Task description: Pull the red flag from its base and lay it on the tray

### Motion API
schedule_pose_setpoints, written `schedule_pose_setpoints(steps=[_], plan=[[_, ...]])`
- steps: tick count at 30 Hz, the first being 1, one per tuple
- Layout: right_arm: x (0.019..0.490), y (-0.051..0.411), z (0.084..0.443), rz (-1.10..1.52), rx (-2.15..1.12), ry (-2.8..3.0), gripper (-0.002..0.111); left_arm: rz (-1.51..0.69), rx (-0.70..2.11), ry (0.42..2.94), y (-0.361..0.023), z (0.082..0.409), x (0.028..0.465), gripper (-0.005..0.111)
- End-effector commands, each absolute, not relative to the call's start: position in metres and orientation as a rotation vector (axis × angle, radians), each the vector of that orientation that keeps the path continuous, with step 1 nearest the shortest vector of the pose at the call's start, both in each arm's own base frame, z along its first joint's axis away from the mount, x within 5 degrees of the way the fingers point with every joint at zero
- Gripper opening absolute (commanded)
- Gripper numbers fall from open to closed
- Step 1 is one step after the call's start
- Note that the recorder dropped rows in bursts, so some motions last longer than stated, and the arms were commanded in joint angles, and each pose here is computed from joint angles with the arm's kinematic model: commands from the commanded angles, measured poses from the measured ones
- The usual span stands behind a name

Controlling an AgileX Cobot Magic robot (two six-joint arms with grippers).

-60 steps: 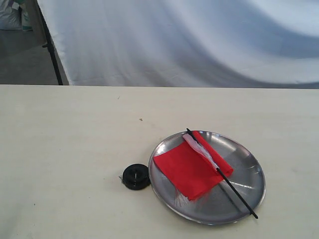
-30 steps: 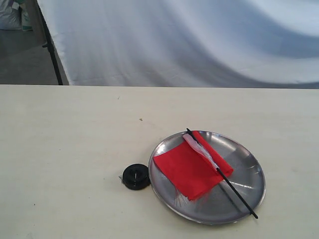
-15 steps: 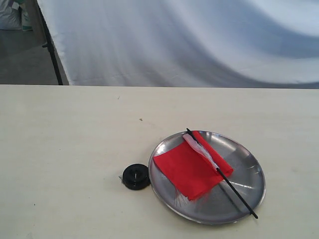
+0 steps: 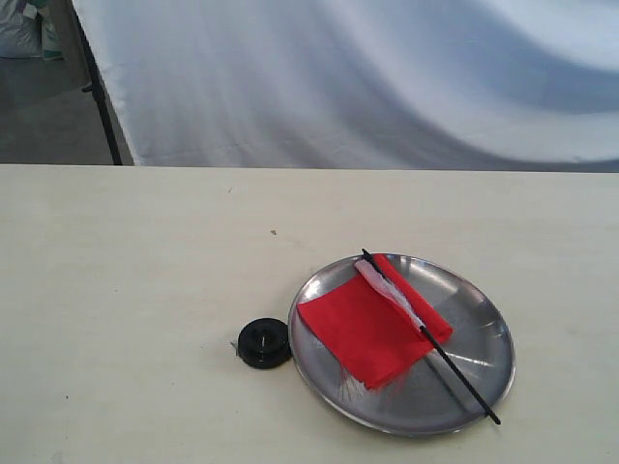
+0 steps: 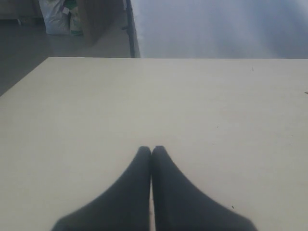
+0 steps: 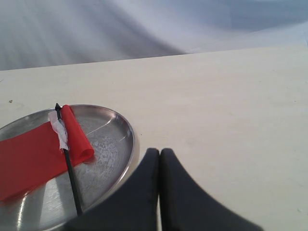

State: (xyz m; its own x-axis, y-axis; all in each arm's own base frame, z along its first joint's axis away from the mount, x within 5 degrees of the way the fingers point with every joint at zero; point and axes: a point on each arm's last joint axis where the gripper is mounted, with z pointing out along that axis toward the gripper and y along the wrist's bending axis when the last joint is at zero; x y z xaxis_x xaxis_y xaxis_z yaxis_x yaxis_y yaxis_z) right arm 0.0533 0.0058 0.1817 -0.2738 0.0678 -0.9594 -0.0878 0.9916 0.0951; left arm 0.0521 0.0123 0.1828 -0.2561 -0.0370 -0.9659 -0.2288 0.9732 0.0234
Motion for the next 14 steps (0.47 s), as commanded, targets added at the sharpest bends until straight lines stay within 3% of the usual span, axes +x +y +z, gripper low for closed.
schedule_pose_setpoints(steps=[1,14], plan=[[0.0532,0.0055,0.1821,0.141,-0.019,1.831,0.000,0.170,-0.210,1.822,0.0121,0.1819,0.0520,0.000],[0.0532,0.0055,0.1821,0.141,-0.019,1.831,0.000,0.173,-0.205,1.823,0.0121,0.1819,0.0520,0.000]])
